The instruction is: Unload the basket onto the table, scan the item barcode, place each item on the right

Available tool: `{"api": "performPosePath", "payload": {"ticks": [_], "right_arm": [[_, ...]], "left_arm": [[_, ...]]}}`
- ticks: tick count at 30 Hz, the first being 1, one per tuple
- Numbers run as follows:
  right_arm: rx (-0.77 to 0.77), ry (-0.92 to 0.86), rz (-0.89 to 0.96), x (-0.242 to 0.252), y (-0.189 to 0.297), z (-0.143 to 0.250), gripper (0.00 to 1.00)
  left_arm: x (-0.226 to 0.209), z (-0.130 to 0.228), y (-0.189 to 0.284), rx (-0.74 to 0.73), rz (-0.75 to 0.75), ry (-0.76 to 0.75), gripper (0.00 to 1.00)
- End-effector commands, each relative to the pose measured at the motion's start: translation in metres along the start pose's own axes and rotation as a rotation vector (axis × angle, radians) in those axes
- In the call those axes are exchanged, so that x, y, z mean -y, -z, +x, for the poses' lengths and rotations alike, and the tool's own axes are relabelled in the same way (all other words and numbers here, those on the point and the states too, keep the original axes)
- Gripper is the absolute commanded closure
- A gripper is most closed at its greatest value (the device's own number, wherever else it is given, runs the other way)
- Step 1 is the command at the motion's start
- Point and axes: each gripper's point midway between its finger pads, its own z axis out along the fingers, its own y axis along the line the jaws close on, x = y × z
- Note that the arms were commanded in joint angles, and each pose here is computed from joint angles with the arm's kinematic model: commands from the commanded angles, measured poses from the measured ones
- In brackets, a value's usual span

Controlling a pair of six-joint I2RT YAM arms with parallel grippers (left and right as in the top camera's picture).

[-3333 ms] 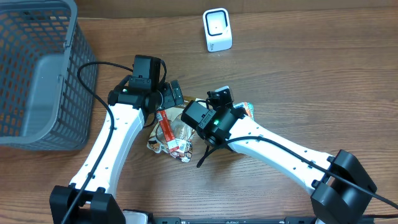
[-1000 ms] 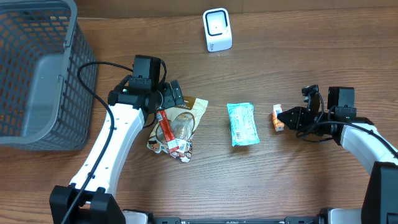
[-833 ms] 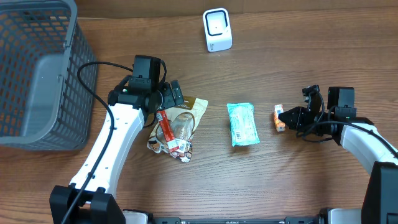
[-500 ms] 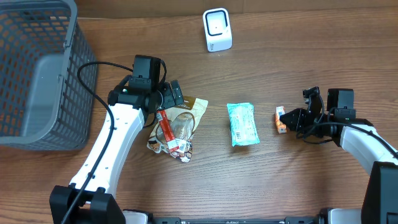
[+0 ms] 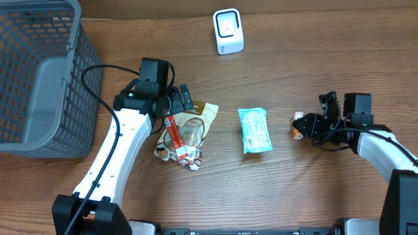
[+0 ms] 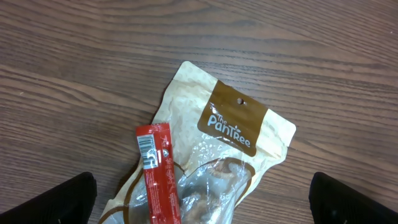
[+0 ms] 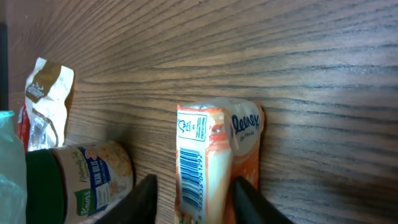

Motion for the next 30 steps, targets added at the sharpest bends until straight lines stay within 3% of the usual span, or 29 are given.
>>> {"api": "performPosePath", "payload": {"ticks": [1,6,15,20,25,30], "right_arm": [[0.002,0.005,0.010,0.003,-0.001,0.002,0.51],[0.018,-0.005,0.010,-0.001,0.003,-0.009,0.37],[0.018,0.007,0.190,-0.010,0.032,-0.051,0.34],[-0.016,0.091,0.185,-0.047,0.051,-0.067,0.35],[-0.138,0.249,-0.027,-0.108,0.049,-0.042,0.37],[-0.246,0.279,-0.031,-0.117,0.036,-0.007,0.37]], "left_arm": [[0.000,-0.008,0.007,0.030,-0.001,-0.020,0.00],[0.001,-0.008,0.007,0.031,0.000,-0.020,0.00],[0.000,-0.008,0.007,0.030,-0.001,-0.020,0.00],[0.000,-0.008,0.007,0.030,-0.001,-0.020,0.00],[0.001,-0.008,0.007,0.031,0.000,-0.020,0.00],[0.001,-0.008,0.007,0.031,0.000,-0.020,0.00]]}}
